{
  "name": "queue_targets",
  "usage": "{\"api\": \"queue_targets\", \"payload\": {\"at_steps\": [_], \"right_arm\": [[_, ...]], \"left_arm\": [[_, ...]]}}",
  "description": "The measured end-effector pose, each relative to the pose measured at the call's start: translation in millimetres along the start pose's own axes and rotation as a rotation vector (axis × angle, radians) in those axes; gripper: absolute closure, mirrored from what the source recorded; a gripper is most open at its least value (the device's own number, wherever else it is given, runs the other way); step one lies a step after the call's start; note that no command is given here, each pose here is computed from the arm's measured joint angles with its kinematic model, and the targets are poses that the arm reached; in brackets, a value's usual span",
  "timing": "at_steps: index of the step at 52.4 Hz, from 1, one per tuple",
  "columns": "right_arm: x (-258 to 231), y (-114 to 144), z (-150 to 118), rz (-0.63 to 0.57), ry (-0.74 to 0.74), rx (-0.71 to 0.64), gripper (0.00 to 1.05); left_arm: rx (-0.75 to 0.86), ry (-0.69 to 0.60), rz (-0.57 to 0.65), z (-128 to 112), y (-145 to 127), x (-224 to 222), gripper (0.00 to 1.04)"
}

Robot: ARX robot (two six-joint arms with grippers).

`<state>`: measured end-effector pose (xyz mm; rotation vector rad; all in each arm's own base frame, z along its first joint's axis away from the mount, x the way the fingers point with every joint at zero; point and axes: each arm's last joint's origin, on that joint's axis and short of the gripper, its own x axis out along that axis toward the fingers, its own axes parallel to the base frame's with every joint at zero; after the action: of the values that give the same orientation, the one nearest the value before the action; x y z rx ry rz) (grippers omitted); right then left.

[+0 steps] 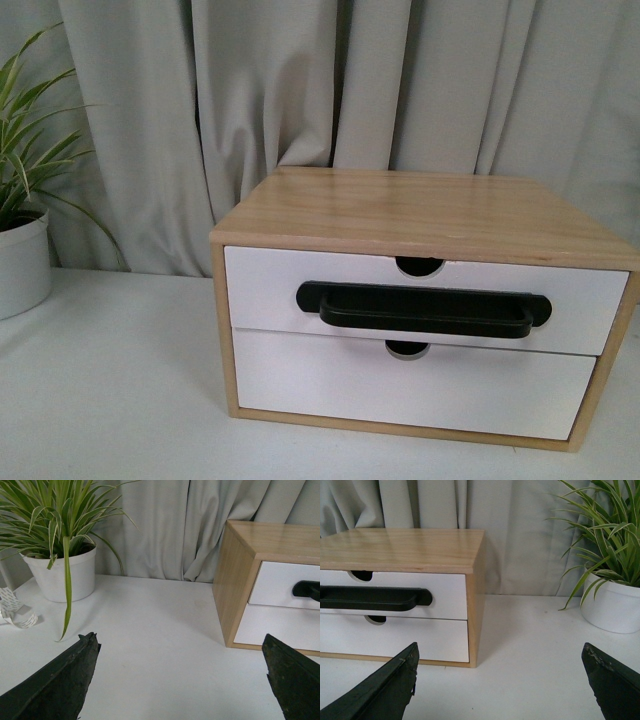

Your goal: Pull drawer

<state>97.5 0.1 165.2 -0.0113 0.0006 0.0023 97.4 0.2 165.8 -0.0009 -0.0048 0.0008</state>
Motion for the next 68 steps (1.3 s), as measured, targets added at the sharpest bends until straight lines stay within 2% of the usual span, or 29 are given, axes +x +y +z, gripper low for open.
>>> {"api": "queue_targets", "payload": {"at_steps": [68], "right_arm": [[0.0,0.0,0.0,0.000,0.000,0.000,0.09]], "left_arm": [[0.000,0.000,0.000,0.0,0.0,0.0,0.06]]}}
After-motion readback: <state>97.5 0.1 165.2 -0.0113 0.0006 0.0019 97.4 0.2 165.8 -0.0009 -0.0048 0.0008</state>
